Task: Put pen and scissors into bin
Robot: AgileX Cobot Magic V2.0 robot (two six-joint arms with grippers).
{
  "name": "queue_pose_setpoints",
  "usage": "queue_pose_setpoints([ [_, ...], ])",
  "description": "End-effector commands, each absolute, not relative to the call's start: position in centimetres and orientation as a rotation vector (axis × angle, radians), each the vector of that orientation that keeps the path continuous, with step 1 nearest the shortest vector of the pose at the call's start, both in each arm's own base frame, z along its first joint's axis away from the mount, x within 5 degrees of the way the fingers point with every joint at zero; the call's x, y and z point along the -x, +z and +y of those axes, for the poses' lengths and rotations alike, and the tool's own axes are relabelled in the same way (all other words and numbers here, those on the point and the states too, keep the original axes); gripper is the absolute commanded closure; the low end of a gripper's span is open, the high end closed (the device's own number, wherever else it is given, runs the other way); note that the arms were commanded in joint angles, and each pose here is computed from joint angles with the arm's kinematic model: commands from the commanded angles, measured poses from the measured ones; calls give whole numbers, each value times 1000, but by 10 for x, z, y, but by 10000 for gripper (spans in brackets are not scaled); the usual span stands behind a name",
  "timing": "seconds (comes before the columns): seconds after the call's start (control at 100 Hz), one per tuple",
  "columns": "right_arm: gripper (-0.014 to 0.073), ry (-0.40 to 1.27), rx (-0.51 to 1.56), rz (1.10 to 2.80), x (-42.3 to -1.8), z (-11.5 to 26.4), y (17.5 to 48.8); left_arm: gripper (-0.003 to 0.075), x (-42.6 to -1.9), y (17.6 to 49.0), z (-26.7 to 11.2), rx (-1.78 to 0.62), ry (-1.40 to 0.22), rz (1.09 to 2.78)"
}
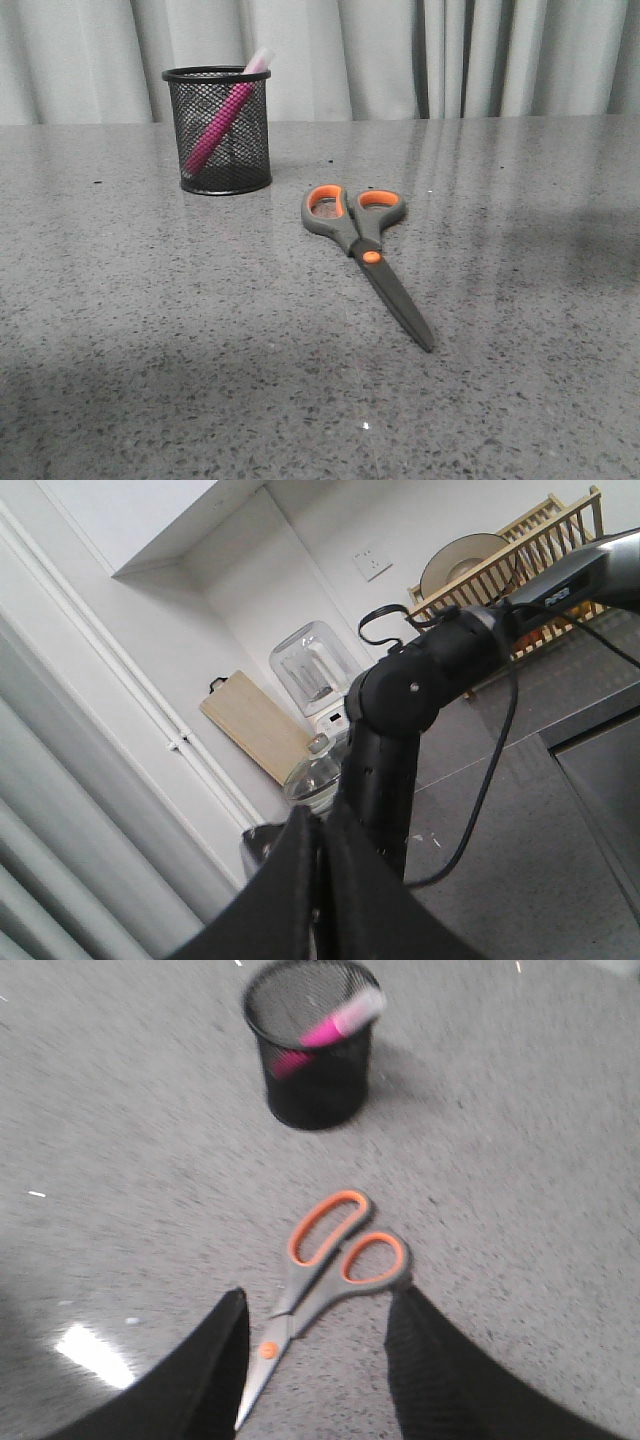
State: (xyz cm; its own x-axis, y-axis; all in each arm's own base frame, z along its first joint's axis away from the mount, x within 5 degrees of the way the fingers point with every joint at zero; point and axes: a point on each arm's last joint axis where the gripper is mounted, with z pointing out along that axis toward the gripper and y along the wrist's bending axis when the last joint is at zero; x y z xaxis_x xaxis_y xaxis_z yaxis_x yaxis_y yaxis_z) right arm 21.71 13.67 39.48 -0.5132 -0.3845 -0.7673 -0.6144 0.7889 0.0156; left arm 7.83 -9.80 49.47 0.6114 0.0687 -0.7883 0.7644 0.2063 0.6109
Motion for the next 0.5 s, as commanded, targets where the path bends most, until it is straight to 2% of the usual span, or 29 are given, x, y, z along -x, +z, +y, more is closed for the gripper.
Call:
queue_pose_setpoints([
  [0.0,310,268,635,2191,-232,154,397,739,-74,501,-97,-1216,-607,795],
  [0.22,298,172,656,2472,-265,183,348,739,-65,490,-98,-1222,-638,796],
  [0.36,240,234,645,2546,-277,199,329,739,-62,485,-100,-1257,-654,793],
  [0.49,235,266,638,2595,-284,208,312,739,-59,483,-103,-1289,-654,786],
])
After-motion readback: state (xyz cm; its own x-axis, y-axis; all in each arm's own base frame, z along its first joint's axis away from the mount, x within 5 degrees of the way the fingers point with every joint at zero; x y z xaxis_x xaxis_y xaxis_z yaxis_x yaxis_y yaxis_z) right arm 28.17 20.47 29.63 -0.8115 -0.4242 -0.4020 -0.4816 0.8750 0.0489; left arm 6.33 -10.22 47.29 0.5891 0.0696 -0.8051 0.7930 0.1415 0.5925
